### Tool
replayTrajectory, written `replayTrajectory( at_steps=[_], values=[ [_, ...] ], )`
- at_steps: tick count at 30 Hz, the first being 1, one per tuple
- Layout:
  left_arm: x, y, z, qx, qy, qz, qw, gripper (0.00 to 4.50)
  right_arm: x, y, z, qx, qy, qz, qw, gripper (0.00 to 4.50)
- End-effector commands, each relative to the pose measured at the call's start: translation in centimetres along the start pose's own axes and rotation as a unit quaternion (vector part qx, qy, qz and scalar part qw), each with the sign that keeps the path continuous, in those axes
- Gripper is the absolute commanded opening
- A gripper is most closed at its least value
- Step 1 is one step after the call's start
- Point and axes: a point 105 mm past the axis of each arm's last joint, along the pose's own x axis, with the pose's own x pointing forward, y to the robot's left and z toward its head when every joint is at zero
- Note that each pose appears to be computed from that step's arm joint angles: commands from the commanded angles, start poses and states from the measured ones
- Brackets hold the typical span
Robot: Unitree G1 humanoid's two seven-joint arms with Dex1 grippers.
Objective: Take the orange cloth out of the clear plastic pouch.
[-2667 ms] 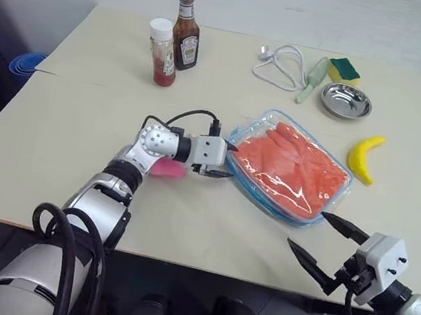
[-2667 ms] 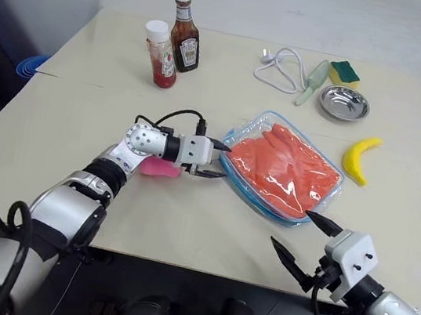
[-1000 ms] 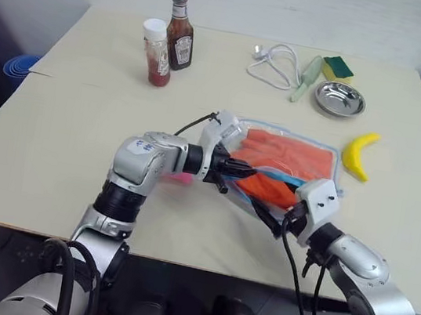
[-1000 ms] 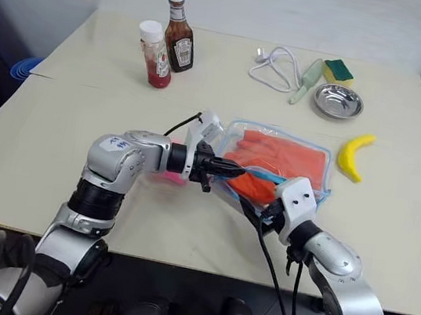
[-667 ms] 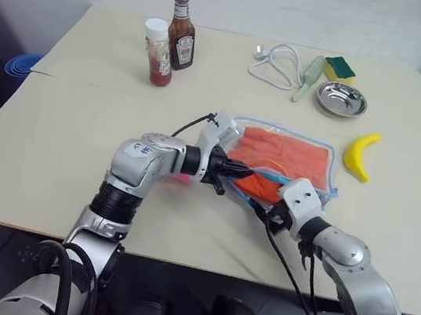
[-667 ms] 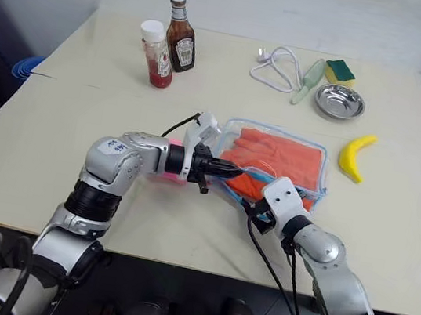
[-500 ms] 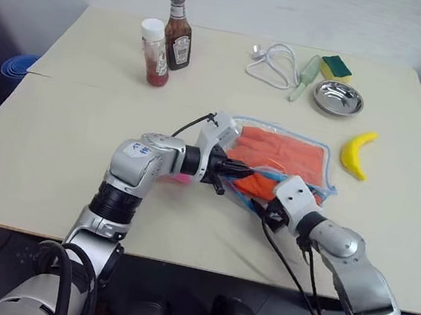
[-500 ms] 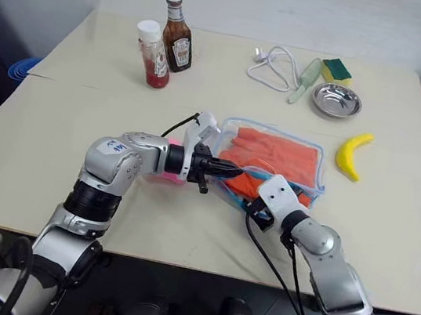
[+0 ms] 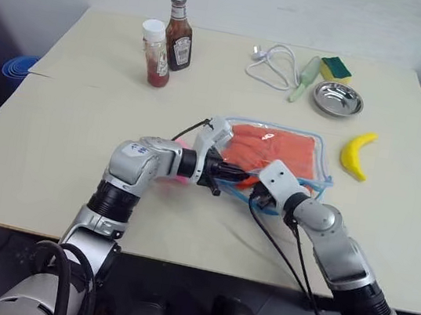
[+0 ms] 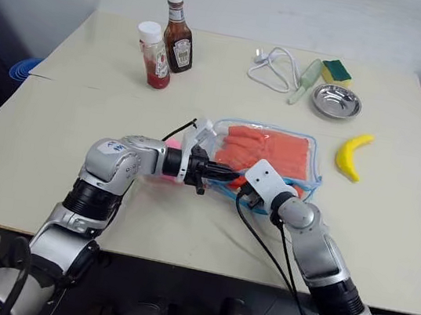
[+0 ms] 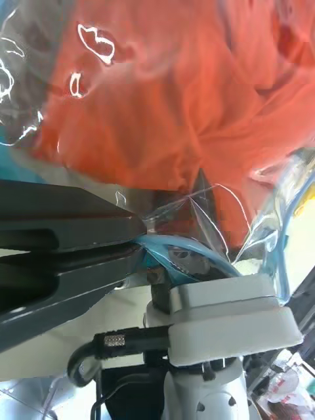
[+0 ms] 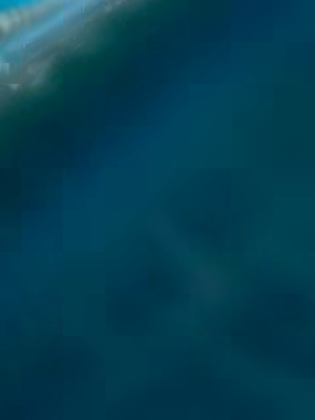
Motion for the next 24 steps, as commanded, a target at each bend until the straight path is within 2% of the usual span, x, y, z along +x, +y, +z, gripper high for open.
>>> replayTrajectory(
  at_steps=[1,4,6,10,15,19,24],
  values=[
    [-0.3,0.3,1.2,-0.035,-0.044,0.010,0.998,0.00,-0.8,0.0,0.9,-0.016,-0.033,0.046,0.998,0.02],
    [-0.6,1.1,1.5,-0.089,-0.085,0.036,0.992,0.00,-3.9,2.0,4.0,-0.025,-0.126,0.181,0.975,0.02],
    [-0.7,1.8,1.6,-0.122,-0.111,0.061,0.984,0.00,-6.7,3.1,5.4,-0.013,-0.180,0.261,0.948,0.02],
    [-0.9,3.0,2.0,-0.180,-0.155,0.100,0.966,0.00,-10.3,4.1,4.8,0.034,-0.176,0.333,0.926,0.02],
    [-1.3,3.5,1.4,-0.201,-0.163,0.124,0.958,0.00,-13.1,4.3,4.3,0.115,-0.164,0.346,0.916,0.02],
    [-1.6,3.5,1.0,-0.203,-0.162,0.129,0.957,0.00,-15.5,3.0,4.3,0.192,-0.163,0.323,0.912,0.02],
    [-2.1,3.6,1.0,-0.197,-0.163,0.130,0.958,0.00,-19.3,-1.7,4.0,0.293,-0.154,0.262,0.906,0.02]
  ],
)
